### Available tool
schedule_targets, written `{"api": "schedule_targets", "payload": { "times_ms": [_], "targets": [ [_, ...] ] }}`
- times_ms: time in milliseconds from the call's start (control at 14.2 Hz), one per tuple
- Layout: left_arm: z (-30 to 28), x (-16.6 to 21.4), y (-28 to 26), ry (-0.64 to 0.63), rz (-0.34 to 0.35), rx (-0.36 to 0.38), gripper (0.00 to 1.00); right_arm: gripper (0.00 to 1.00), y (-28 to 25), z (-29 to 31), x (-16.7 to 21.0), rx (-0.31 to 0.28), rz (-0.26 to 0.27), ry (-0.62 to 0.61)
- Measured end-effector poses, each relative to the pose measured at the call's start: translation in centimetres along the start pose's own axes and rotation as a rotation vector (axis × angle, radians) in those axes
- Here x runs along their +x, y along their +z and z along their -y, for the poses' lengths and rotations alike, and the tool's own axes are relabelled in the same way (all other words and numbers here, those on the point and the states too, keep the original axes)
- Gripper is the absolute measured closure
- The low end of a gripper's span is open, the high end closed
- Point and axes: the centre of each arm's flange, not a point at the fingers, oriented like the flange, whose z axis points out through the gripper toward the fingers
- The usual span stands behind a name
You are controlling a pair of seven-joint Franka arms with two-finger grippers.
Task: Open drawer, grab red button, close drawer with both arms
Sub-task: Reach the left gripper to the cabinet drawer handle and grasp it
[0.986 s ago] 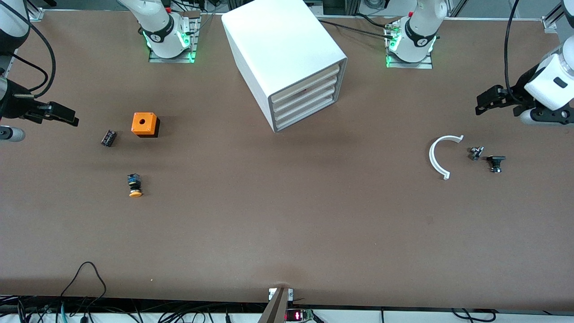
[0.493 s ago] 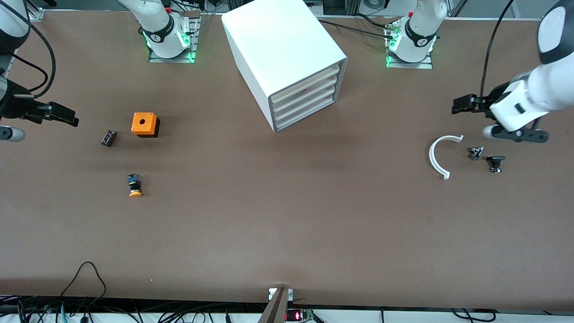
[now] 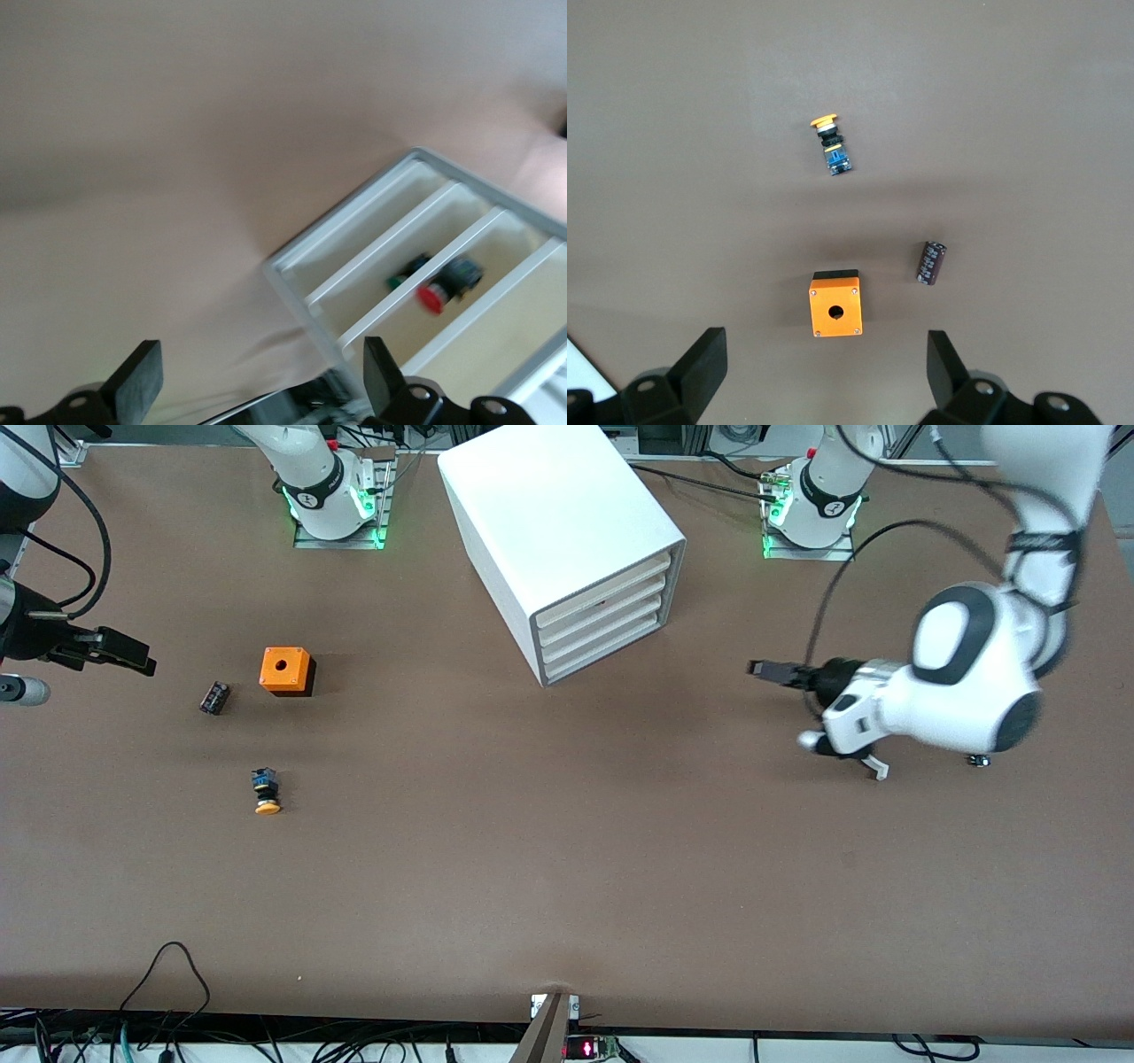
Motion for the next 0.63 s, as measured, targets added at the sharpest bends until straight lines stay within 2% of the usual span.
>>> {"api": "schedule_targets", "payload": {
  "times_ms": [141,352,634],
  "targets": [
    [-2.2,0.4,6.2,0.021,0.056,-0.036,0.0,0.0,0.0,0.2,0.0,0.0,-0.001,-0.003],
    [-5.7,-1.2,13.2,0.066,0.113,-0.103,0.0,0.0,-0.1,0.5,0.0,0.004,-0.002,-0.008],
    [-6.0,-3.5,19.6,0.149,0.158,-0.11,0.0,0.0,0.0,1.1,0.1,0.051,-0.002,-0.005]
  ]
}}
